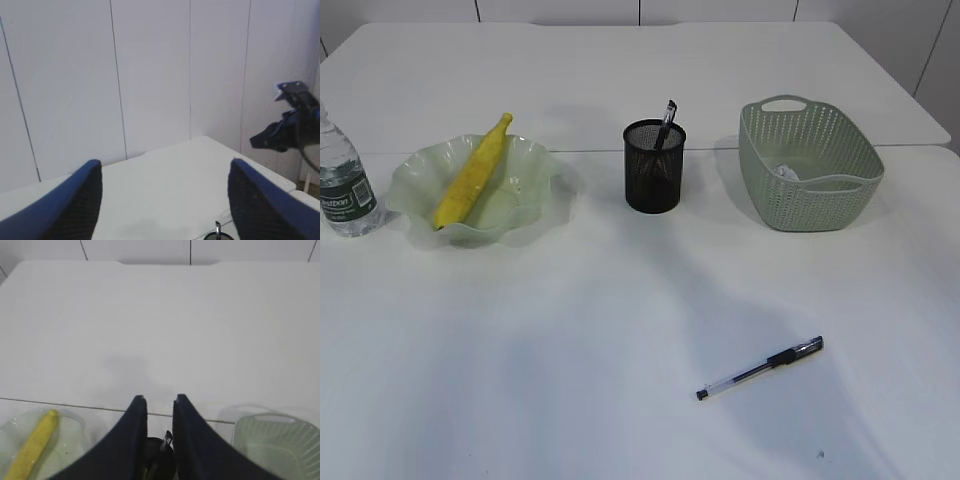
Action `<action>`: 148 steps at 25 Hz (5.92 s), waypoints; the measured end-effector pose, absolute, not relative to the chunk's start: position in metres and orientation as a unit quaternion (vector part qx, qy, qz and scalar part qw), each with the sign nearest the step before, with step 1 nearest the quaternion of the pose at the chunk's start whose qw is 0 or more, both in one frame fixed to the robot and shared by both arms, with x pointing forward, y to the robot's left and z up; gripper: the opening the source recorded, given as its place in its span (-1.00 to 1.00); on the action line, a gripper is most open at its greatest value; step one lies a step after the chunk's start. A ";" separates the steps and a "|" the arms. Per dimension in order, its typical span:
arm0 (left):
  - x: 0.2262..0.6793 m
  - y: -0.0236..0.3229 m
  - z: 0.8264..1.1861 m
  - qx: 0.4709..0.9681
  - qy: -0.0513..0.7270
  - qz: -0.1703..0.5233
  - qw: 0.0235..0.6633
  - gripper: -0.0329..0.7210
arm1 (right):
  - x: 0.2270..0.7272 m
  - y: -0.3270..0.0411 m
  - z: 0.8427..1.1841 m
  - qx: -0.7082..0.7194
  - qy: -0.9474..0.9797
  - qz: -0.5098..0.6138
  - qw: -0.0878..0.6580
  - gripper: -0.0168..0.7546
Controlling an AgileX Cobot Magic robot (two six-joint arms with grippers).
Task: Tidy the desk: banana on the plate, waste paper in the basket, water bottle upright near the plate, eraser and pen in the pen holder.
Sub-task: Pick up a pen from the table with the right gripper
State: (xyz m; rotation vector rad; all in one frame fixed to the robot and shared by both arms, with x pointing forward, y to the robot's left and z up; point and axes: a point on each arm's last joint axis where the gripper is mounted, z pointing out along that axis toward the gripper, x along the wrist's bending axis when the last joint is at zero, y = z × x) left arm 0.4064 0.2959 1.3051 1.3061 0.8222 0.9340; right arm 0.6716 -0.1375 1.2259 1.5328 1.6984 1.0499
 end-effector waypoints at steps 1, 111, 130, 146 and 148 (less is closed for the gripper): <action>0.407 0.296 1.305 0.566 0.359 0.412 0.618 0.55 | 0.664 -0.140 1.236 0.570 0.643 0.405 0.311 -0.60; 0.405 0.265 1.307 0.594 0.303 0.413 0.621 0.35 | 0.472 -0.219 1.062 0.942 0.267 0.194 0.067 -0.59; 0.405 0.255 1.300 0.641 0.272 0.429 0.576 0.31 | 0.496 -0.206 1.018 0.944 0.297 0.124 0.069 -0.60; 0.405 0.255 1.299 0.646 0.270 0.425 0.574 0.28 | 0.510 -0.197 0.983 0.963 0.253 0.080 0.051 -0.60; 0.405 0.255 1.299 0.646 0.270 0.425 0.574 0.27 | 0.510 -0.196 0.981 0.963 0.253 0.075 0.047 -0.60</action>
